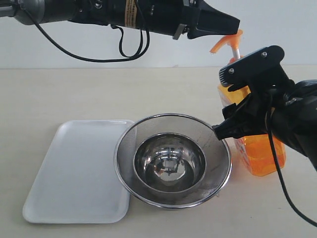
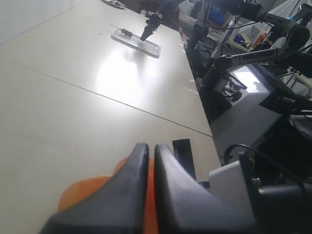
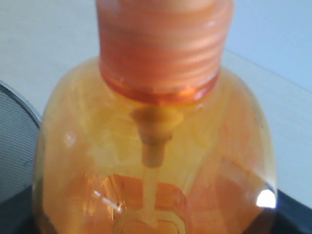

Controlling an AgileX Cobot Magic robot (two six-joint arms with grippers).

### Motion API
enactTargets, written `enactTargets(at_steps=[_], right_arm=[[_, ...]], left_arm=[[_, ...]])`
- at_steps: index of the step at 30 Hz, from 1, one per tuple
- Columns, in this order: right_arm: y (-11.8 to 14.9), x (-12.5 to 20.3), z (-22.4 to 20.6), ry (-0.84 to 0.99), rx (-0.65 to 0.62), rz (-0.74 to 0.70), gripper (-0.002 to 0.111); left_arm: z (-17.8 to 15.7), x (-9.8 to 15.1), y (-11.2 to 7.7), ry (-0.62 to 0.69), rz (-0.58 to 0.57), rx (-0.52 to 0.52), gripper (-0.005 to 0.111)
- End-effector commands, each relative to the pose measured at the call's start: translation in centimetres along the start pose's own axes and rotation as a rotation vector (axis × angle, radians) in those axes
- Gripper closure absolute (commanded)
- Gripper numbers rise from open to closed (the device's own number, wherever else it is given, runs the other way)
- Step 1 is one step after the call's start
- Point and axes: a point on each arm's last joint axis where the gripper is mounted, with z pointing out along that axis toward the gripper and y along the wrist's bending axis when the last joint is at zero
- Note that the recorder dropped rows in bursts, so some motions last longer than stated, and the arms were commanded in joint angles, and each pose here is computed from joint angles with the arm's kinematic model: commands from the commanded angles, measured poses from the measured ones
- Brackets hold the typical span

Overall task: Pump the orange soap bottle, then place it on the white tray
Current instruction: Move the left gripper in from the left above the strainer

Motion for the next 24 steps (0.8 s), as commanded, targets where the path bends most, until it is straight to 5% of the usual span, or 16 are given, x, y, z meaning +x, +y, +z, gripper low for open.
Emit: enactTargets(at_steps=[1, 24], right_arm=[[-0.17, -0.6, -0.21, -0.033, 0.004, -0.026, 0.108], [-0.17, -0.6, -0.21, -0.033, 0.003, -0.028, 0.108]], left_arm=[[0.72, 2.07, 0.58, 0.1, -0.009, 0.006, 0.102], [0.41, 1.37, -0.25, 0.095, 0.07, 0.034, 0.102]])
